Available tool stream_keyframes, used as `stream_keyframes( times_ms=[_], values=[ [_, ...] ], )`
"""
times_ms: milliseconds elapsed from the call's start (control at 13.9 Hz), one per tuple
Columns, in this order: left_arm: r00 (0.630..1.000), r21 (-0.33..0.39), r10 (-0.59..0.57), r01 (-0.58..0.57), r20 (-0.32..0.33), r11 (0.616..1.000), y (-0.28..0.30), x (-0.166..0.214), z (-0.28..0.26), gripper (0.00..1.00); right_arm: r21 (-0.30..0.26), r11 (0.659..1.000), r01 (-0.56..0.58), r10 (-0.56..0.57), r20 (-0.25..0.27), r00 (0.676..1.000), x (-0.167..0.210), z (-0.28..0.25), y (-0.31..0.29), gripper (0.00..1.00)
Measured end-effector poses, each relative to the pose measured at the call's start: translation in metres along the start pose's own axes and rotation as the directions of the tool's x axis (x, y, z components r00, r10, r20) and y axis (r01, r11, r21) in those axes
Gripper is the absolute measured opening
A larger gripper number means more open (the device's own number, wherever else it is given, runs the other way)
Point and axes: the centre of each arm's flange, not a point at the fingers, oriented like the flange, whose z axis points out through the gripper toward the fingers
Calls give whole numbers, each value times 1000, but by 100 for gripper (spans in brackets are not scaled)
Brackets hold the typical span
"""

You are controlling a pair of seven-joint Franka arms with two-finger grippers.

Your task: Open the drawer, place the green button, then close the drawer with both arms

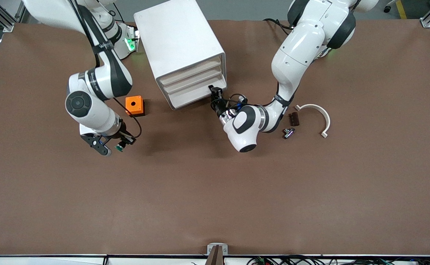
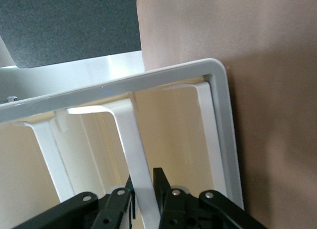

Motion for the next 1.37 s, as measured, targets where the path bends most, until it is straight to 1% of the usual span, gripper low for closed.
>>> stream_keyframes(
  times_ms=[216, 505, 577, 937, 1082, 1154, 1226, 1370],
  values=[
    [999, -10, -3, 4, 53, 1000, 3, 3, -19, 18, 5, 998, -69, 69, 8, 998, -43, -35, -15, 41],
    [993, -38, 7, -2, 115, 999, 8, 8, -45, 20, 17, 986, -166, 166, 3, 986, -99, -53, -40, 41],
    [991, -49, 17, -11, 130, 999, 8, 8, -54, 22, 15, 982, -187, 187, 3, 982, -113, -52, -46, 41],
    [984, -85, 40, -25, 173, 996, 5, 10, -84, 22, 3, 969, -246, 246, 1, 969, -181, -47, -69, 41],
    [978, -100, 65, -46, 196, 994, 2, 9, -97, 24, 1, 962, -273, 273, 0, 962, -204, -43, -75, 41],
    [972, -99, 82, -61, 219, 993, 0, 8, -104, 24, 1, 958, -286, 286, 0, 958, -215, -40, -79, 41],
    [966, -99, 95, -73, 239, 992, -1, 7, -109, 28, 3, 954, -301, 301, 0, 954, -227, -36, -84, 41],
    [962, -106, 103, -78, 255, 991, -2, 7, -115, 30, 15, 942, -334, 334, 2, 942, -248, -23, -96, 41]
  ],
)
